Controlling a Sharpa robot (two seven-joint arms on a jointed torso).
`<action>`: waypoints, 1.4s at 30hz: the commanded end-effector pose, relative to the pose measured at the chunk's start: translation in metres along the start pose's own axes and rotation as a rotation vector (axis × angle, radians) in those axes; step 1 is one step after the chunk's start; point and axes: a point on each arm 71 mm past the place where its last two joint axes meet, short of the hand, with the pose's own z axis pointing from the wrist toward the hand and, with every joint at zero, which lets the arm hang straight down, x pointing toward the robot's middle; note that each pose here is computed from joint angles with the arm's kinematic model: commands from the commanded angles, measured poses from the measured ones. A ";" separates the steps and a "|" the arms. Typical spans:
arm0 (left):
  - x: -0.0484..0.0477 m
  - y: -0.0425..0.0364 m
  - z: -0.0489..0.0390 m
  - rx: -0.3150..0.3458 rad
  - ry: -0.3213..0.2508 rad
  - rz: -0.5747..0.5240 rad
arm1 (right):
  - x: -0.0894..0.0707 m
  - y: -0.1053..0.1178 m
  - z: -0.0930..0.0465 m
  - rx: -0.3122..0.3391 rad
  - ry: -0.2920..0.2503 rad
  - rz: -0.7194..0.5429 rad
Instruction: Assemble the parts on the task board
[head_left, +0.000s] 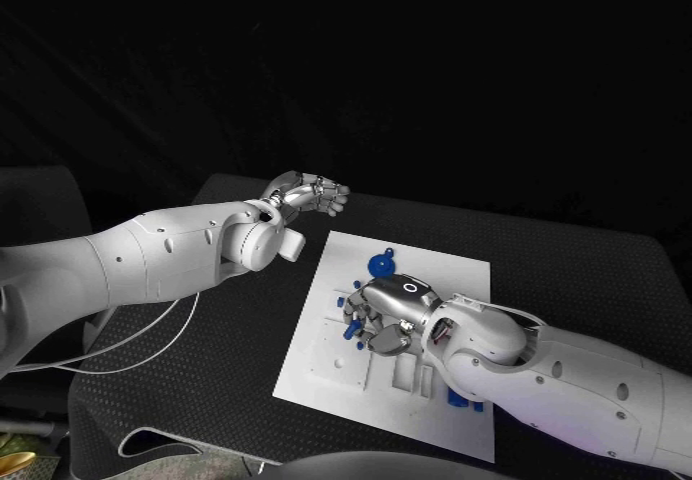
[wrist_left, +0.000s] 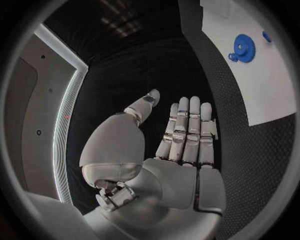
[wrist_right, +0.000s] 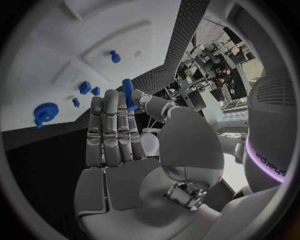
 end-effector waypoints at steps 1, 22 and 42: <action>0.0042 -0.0018 0.0005 0.009 0.018 -0.010 | 0.007 0.006 0.003 -0.025 0.026 -0.017; 0.0102 -0.0027 0.0014 0.009 0.031 -0.014 | 0.031 0.011 0.010 -0.014 0.111 -0.058; 0.0126 -0.0028 0.0018 0.007 0.036 -0.016 | 0.040 0.015 0.011 -0.020 0.129 -0.049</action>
